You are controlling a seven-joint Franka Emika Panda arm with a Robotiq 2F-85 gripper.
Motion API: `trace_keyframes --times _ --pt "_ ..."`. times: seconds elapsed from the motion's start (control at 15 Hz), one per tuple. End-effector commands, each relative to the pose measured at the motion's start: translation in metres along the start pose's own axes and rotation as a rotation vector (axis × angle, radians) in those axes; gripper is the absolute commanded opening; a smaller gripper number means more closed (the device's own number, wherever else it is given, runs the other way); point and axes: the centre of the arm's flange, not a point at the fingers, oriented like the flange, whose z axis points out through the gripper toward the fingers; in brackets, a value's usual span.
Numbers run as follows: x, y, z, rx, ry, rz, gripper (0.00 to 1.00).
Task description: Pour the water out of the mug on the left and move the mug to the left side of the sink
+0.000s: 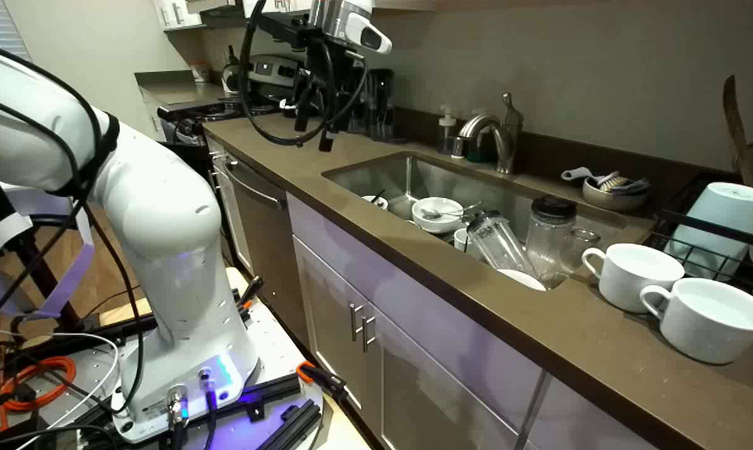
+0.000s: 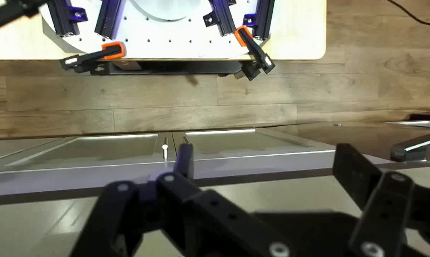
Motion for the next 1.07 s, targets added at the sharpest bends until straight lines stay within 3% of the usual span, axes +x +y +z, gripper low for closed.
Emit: trace_keyframes --times 0.0,0.73,1.0 --pt "0.000 0.000 0.000 0.000 0.000 0.000 1.00" --pt "0.000 0.000 0.000 0.000 0.000 0.000 1.00" --pt "0.013 0.024 0.001 0.011 0.021 0.073 1.00"
